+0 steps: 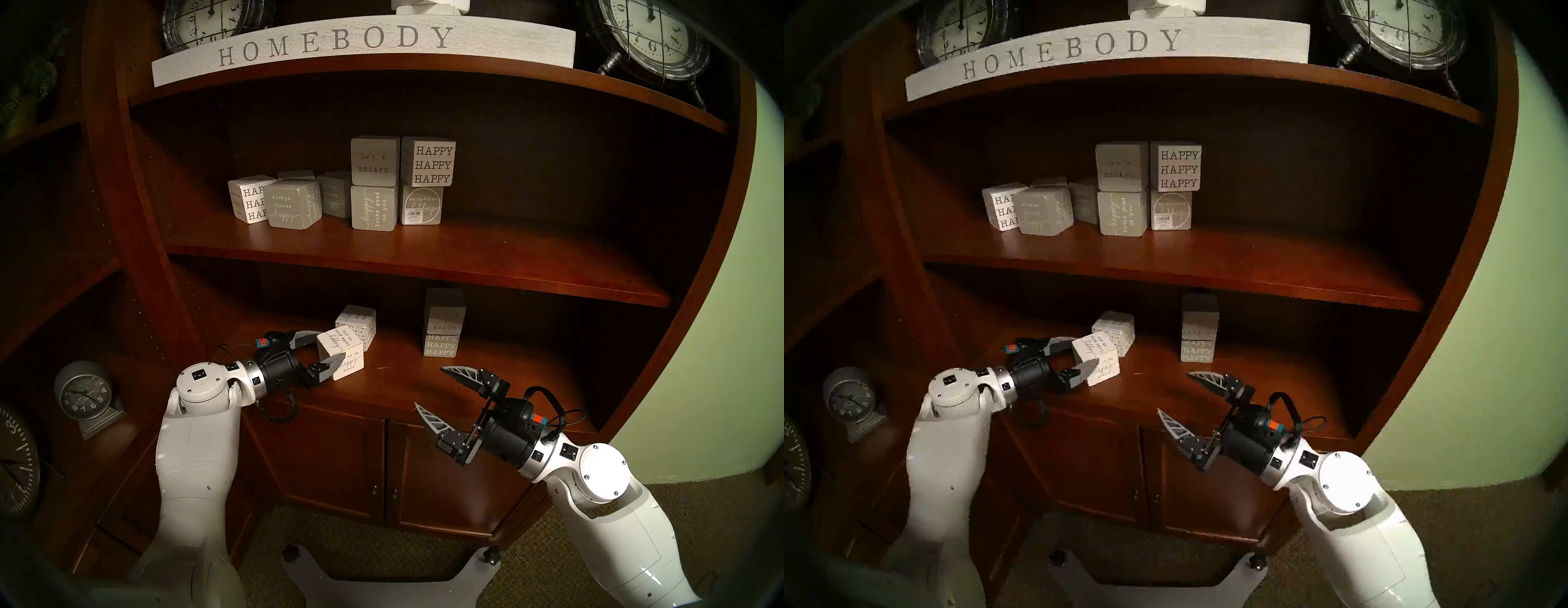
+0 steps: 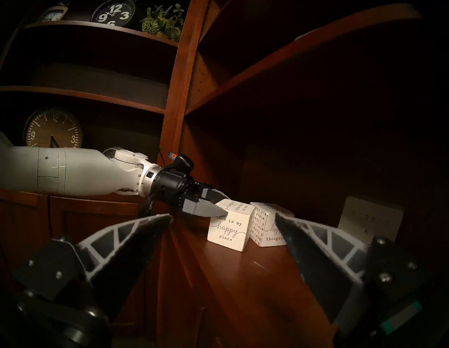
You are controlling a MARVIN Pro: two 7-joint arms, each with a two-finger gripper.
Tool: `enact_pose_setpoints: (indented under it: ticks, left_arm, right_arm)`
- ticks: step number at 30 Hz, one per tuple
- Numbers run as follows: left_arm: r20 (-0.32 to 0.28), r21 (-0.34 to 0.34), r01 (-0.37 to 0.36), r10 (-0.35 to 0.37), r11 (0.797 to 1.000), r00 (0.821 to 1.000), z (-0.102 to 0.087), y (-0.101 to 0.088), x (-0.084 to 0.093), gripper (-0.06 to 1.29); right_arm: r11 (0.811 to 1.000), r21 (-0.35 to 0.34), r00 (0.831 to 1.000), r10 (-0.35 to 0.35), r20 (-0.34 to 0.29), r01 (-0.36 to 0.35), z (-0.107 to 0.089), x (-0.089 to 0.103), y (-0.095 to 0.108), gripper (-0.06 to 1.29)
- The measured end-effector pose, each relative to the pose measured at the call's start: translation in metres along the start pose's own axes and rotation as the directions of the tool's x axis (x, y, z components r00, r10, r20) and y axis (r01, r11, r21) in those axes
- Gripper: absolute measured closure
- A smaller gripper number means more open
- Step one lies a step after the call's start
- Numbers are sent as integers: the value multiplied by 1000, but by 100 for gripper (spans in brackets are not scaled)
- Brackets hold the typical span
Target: Stack four cubes vertically into two groups
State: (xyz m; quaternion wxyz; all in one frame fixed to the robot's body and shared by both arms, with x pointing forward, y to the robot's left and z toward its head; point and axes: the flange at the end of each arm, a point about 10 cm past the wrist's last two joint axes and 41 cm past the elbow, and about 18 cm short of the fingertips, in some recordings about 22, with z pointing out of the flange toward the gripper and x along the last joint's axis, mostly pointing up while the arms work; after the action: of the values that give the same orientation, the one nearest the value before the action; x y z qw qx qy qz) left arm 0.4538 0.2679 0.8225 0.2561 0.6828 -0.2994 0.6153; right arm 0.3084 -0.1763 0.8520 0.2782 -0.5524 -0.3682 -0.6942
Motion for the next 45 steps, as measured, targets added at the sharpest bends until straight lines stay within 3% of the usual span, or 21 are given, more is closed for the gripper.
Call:
enact_pose_setpoints:
  ticks: [26,29,30,43,45]
  left_arm:
    - [-6,6,17,-17,1000,1000,4,-5,-9,1]
    - [-5,7,15,-15,1000,1000,4,-6,-9,12]
    - [-5,7,15,-15,1000,1000,3,-6,-9,22]
    - [2,21,-2,2,1000,1000,-10,-2,-5,30]
    - [-1,38,-7,7,999,1000,-13,-1,-3,37]
  right_arm:
    - [1000,0,1000,0,0,0,0,0,0,3]
    - [1000,0,1000,0,0,0,0,0,0,3]
    - [1000,0,1000,0,0,0,0,0,0,3]
    - [1000,0,1000,0,0,0,0,0,0,3]
    - [1000,0,1000,0,0,0,0,0,0,3]
